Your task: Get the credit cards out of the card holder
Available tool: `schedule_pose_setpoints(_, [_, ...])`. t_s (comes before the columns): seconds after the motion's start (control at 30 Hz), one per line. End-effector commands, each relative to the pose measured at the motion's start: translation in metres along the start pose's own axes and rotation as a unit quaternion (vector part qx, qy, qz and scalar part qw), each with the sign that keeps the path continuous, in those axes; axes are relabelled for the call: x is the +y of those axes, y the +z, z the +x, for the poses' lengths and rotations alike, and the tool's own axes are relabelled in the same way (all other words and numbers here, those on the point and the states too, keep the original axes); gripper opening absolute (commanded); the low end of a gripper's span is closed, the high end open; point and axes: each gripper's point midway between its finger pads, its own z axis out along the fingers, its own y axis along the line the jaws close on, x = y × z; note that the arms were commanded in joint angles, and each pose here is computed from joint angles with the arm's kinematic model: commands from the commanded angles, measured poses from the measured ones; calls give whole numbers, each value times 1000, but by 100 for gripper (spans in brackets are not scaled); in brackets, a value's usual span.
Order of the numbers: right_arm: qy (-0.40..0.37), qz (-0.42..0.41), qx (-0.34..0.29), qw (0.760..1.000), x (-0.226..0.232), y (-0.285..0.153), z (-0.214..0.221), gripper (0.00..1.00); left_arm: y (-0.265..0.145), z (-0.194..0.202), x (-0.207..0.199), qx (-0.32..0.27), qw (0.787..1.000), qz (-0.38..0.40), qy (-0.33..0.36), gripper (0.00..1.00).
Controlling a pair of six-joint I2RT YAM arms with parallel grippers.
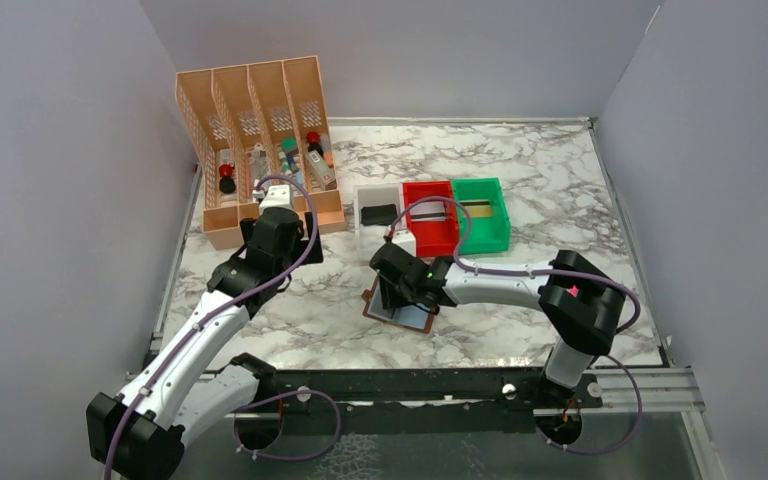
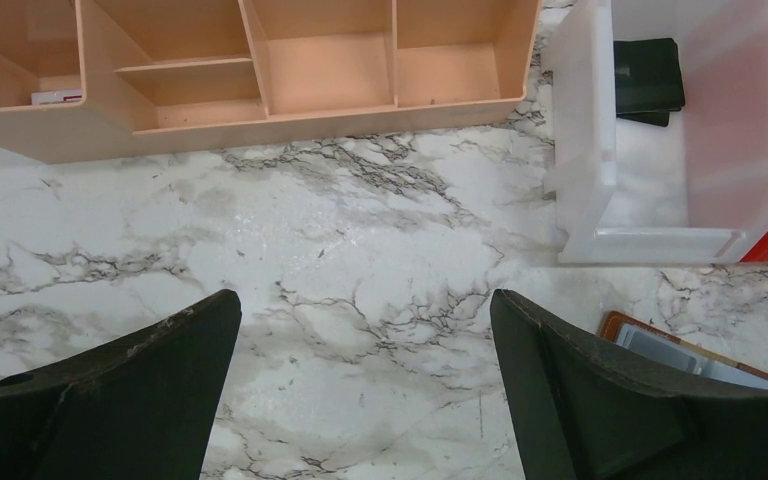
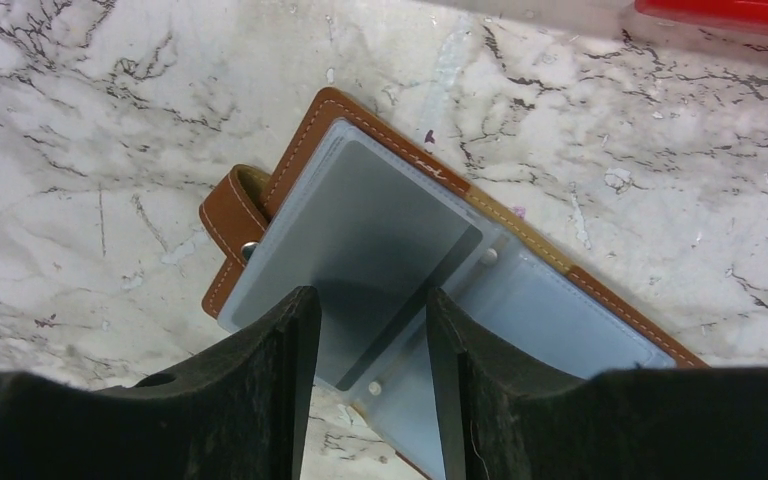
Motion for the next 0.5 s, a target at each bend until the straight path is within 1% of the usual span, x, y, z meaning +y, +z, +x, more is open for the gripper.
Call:
schedule_pose_setpoints(0.0, [2, 37, -11, 999, -4, 5, -1, 50, -3, -7, 2, -16, 1000, 0, -4, 99])
schedule_pose_setpoints(0.07, [-2, 46, -2, 999, -7, 10, 4, 51, -3, -7, 2, -15, 1000, 0, -3, 99])
schedule_pose_setpoints(0.2, [-22, 83, 10, 996, -15, 18, 18, 50, -3, -7, 2, -14, 1000, 2, -3, 99])
schedule_pose_setpoints(0.37, [-51, 123, 6, 991, -22, 22, 27, 37, -2, -6, 1, -12, 1000, 2, -2, 99])
schedule_pose_setpoints(0.43, [-55, 137, -5, 989, -25, 19, 24, 33, -2, -5, 1, -11, 1000, 3, -2, 99])
schedule_pose_setpoints(0.47, [-56, 135, -10, 989, -24, 17, 22, 29, -2, -5, 1, -10, 1000, 4, -3, 99])
